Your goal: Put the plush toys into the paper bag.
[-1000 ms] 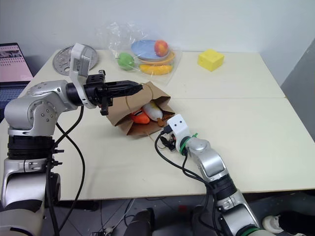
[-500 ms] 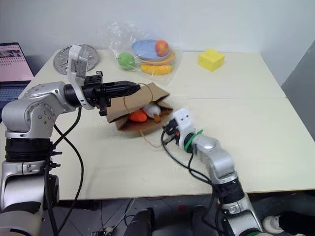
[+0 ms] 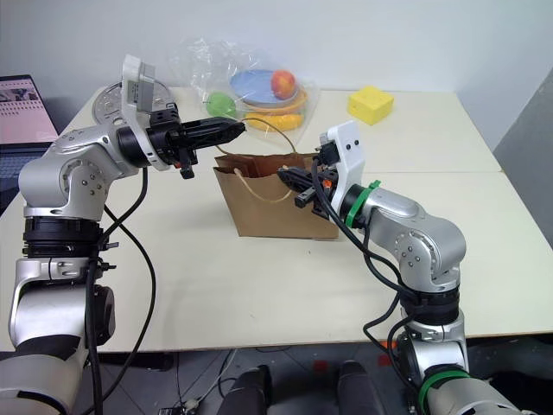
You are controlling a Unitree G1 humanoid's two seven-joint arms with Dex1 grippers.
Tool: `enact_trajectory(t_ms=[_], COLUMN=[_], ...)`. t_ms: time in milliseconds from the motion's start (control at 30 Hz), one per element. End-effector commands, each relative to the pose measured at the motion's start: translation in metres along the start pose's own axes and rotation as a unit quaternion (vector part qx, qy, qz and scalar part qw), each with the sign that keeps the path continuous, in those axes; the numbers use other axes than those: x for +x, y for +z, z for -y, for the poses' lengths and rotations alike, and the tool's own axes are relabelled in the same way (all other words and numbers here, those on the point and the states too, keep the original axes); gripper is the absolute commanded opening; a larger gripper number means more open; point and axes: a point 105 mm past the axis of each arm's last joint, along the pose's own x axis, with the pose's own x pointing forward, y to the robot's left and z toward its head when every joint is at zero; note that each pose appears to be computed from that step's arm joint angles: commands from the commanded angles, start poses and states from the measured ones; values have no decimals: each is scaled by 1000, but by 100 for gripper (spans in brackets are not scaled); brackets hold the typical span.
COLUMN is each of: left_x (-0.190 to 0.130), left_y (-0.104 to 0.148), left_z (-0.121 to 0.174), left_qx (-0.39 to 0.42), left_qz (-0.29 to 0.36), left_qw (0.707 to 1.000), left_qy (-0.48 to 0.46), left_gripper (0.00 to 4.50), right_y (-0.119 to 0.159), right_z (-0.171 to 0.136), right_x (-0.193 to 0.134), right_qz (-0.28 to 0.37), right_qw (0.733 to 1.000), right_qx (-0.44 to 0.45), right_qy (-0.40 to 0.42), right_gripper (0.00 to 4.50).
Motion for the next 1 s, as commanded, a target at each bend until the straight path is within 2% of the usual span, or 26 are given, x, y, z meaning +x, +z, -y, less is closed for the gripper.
enact_trajectory(t_ms=[33, 167, 300, 433, 533, 700, 767, 833, 1000], left_x=[7, 9, 6, -12, -30, -64, -70, -72, -62], left_y=[7, 6, 4, 16, 22, 11, -10, -38, -70], left_z=[9, 20, 14, 13, 7, 0, -1, -3, -11], left_qx=[22, 10, 8, 3, 1, -3, 17, 51, 103], left_qz=[12, 5, 8, 8, 4, -31, -62, -109, -132], left_qw=[1000, 999, 1000, 1000, 1000, 999, 998, 993, 986], left_qy=[-16, -45, -23, -23, -5, 23, 20, 12, 4], left_gripper=[0, 0, 0, 90, 187, 332, 395, 448, 448], right_y=[4, -4, -2, 3, 8, 11, 12, 15, 26], right_z=[10, 45, 46, 41, 32, 21, 23, 28, 27], right_x=[-3, -15, -25, -30, -31, -35, -40, -46, -54], right_qz=[17, -8, -10, -11, -7, -10, -17, -20, -22], right_qw=[999, 993, 993, 995, 997, 998, 997, 996, 996], right_qx=[4, -9, -24, -33, -35, -46, -55, -60, -73], right_qy=[-31, -116, -111, -94, -70, -46, -48, -56, -37], right_gripper=[1, 1, 1, 88, 200, 372, 445, 450, 450])
